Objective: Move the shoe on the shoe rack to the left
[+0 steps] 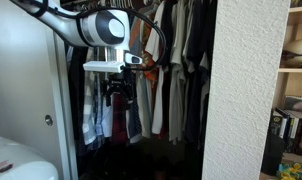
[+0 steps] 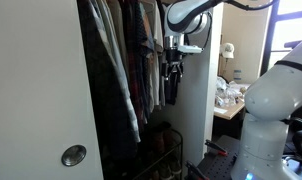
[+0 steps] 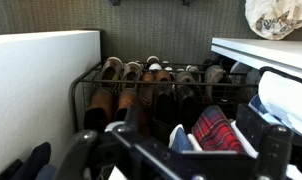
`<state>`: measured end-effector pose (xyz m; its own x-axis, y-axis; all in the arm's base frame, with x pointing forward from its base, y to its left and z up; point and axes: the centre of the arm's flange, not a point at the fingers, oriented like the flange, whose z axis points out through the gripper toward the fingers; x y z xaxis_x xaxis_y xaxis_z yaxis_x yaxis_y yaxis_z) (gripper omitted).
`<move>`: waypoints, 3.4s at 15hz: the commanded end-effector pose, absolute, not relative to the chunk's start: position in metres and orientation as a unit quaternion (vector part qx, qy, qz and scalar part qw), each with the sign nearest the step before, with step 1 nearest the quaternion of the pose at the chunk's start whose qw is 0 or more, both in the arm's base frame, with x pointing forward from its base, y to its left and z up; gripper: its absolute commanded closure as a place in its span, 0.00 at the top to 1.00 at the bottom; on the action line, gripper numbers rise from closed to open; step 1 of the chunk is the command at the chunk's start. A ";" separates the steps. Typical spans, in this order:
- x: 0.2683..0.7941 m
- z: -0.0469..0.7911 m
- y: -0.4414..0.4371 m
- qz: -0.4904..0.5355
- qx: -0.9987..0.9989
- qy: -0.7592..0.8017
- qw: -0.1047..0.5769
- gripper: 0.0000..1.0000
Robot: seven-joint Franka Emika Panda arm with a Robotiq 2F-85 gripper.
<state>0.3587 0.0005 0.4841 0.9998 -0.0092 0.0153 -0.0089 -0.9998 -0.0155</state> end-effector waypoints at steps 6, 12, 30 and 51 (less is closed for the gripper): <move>0.425 0.429 0.053 -0.006 -1.000 -0.016 -0.014 1.00; 0.484 0.363 0.072 0.020 -1.000 -0.023 -0.006 1.00; 0.547 0.212 0.078 0.101 -0.994 -0.037 0.014 1.00; 0.614 0.012 0.090 0.148 -0.987 -0.034 0.054 1.00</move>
